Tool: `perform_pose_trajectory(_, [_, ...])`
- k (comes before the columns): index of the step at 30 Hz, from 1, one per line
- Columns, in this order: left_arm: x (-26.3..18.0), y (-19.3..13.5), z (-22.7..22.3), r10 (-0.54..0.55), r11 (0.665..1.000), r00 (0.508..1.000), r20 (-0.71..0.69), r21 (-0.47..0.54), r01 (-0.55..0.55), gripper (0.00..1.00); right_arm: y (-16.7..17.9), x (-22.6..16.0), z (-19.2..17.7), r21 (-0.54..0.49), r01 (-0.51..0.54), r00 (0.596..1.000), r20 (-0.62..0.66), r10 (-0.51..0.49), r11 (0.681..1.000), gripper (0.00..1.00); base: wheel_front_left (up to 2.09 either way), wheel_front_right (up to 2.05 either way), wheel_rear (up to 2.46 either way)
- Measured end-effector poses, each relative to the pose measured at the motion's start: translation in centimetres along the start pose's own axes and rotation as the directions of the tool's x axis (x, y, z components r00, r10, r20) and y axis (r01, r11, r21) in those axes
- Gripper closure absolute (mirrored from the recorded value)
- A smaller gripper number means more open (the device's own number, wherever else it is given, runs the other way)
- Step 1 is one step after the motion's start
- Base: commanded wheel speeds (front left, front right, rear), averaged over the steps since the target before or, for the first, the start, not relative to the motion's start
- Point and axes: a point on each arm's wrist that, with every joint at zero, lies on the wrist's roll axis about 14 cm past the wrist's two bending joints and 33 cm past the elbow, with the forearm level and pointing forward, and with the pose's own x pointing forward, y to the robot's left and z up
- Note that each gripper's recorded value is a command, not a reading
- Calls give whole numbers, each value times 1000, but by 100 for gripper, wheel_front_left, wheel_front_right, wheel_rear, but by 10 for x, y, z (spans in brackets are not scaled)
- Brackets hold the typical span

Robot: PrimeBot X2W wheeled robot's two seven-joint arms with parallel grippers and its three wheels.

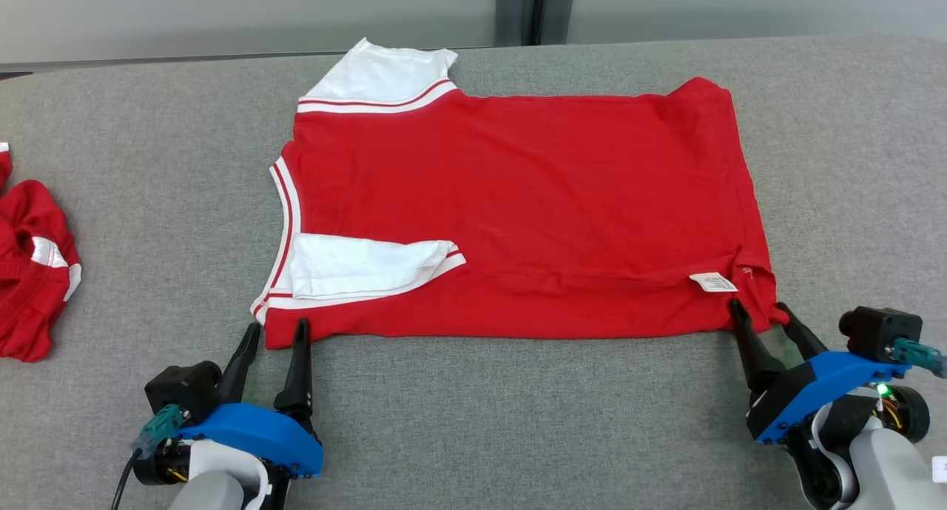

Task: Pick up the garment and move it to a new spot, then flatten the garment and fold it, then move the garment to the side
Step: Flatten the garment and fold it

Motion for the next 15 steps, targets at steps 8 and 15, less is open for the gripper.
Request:
perform_pose_trajectory(8, [5, 0, -4, -3, 1000, 1000, -17, 4, 3, 0, 9, 6, -7, -26, -25, 999, -26, 24, 999, 0, 0, 0, 0])
perform_pose_trajectory(15, [6, 2, -5, -3, 1000, 1000, -29, 1, 3, 100, 12, 11, -9, -44, -32, 999, -35, 30, 999, 100, 0, 0, 0])
